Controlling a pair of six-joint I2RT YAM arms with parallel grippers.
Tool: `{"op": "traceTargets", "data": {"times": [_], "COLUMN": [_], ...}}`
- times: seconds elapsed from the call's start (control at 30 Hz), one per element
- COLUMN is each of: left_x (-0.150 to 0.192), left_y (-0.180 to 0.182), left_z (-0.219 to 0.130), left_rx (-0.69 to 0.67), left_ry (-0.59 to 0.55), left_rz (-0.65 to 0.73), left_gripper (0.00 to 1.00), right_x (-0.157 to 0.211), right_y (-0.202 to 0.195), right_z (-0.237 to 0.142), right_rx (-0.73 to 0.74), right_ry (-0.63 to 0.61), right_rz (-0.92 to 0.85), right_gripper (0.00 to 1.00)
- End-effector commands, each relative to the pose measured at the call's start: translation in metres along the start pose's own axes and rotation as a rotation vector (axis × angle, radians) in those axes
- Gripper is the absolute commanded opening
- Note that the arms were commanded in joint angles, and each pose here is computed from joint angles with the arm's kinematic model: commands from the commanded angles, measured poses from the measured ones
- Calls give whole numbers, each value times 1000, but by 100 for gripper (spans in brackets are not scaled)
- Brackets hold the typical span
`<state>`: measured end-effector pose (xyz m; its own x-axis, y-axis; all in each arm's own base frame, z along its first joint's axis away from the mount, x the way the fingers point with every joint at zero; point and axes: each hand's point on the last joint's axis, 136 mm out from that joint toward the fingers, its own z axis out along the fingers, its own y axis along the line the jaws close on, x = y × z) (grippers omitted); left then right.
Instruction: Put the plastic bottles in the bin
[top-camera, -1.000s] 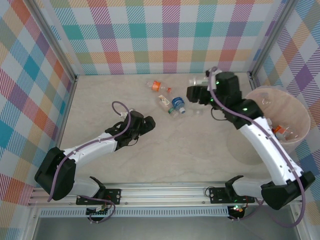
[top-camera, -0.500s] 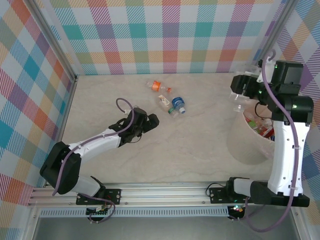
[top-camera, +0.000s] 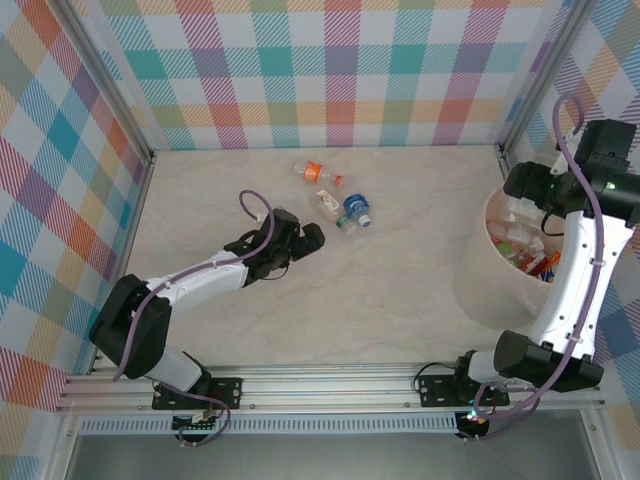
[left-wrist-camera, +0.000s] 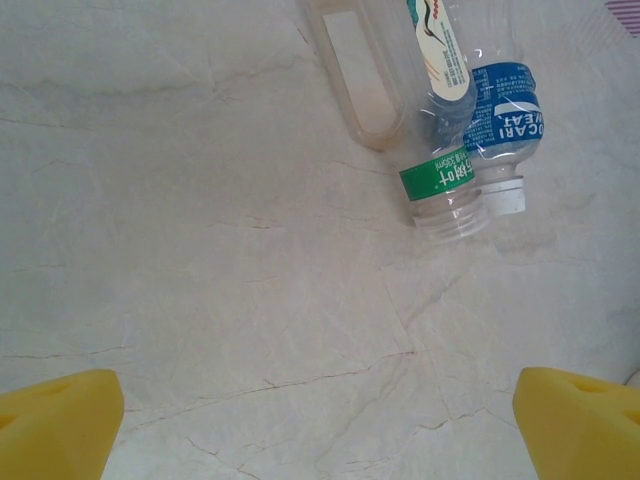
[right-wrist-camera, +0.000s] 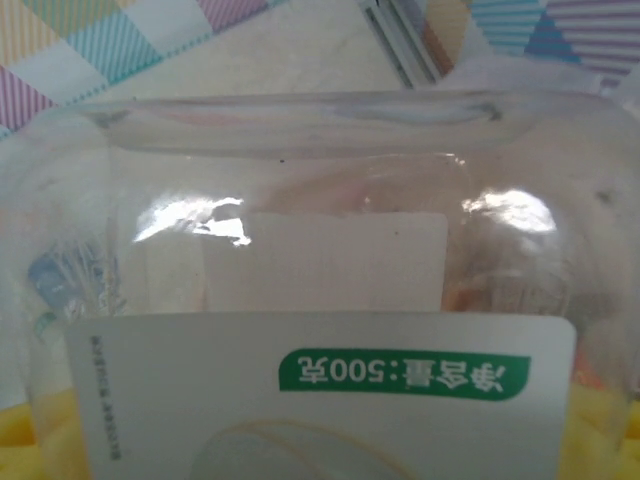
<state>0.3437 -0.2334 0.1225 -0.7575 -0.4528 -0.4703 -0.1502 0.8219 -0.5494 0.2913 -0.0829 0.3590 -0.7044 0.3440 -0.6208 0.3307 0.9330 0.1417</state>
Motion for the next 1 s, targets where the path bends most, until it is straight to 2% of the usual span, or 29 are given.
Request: {"op": "traceTargets", "data": {"times": [0.0,0.1,0.6,0.7,0.8,0.97], "left_x": [-7,-7,-5,-4,-7,-16], "left_y": [-7,-9,-10,-16,-26,-34], "left_z": [0,0,2,5,8,21], "left_rx": [15,16,23,45,69,29], "left_ry": [-6,-2,9,20,24,23], "left_rz": [12,14,13,23,36,28], "left_gripper": [100,100,100,100,100,100], "right_x": [18,22,26,20,11,11], "right_y": [5,10,45,55,77,131], "right_z": [2,1,10,2,-18,-53], "right_rx": [-40,-71,-293,-352,-477,-695], "right_ry": [51,46,37,-24,-111,-224], "right_rz": [-3,-5,39,58,66,-39], "right_gripper": [89,100,100,100,100,100]}}
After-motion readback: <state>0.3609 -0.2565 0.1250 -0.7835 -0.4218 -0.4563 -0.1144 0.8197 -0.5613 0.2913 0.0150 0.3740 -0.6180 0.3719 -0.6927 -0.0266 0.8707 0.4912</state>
